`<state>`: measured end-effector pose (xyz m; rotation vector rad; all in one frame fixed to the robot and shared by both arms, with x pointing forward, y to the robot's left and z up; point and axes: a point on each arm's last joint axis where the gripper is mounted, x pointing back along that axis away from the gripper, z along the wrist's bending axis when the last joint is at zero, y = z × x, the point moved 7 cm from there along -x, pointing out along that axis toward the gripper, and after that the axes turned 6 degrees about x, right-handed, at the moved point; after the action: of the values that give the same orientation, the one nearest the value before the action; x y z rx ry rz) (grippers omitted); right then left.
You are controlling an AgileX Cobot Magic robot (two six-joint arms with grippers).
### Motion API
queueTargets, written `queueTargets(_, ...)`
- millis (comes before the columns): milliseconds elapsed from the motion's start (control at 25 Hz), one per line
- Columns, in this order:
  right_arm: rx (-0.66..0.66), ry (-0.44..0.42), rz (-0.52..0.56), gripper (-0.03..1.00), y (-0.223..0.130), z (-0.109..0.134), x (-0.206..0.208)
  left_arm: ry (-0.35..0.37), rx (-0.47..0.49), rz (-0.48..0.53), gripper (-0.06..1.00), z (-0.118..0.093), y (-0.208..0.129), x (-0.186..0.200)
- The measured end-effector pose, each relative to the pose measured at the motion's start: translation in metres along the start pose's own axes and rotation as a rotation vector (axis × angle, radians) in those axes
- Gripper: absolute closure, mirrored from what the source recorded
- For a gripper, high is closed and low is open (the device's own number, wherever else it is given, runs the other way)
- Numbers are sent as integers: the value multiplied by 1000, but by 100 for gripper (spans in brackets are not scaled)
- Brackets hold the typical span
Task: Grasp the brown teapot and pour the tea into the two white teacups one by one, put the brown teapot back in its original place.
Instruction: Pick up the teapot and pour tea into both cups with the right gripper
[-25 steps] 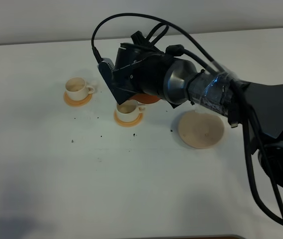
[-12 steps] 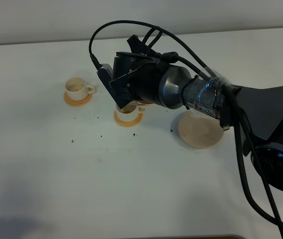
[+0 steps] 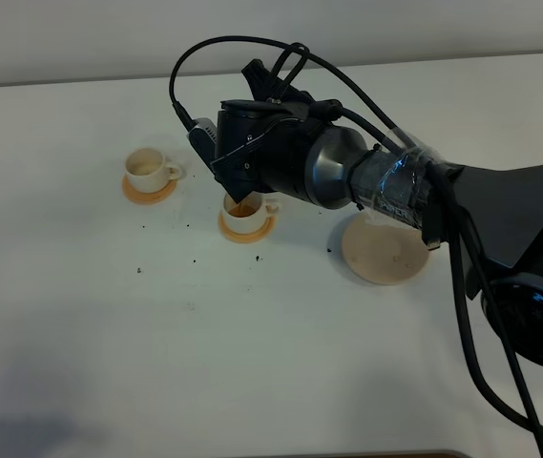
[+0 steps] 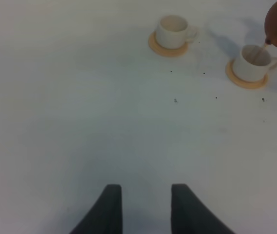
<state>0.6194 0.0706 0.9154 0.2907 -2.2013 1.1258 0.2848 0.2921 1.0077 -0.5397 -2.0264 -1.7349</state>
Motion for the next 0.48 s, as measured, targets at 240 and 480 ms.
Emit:
queueTargets(240, 17, -8, 13, 88, -2, -1, 0, 0, 0, 0, 69, 0, 0, 0)
queueTargets(480, 39, -14, 22, 88, -3, -2, 0, 0, 0, 0, 69, 0, 0, 0)
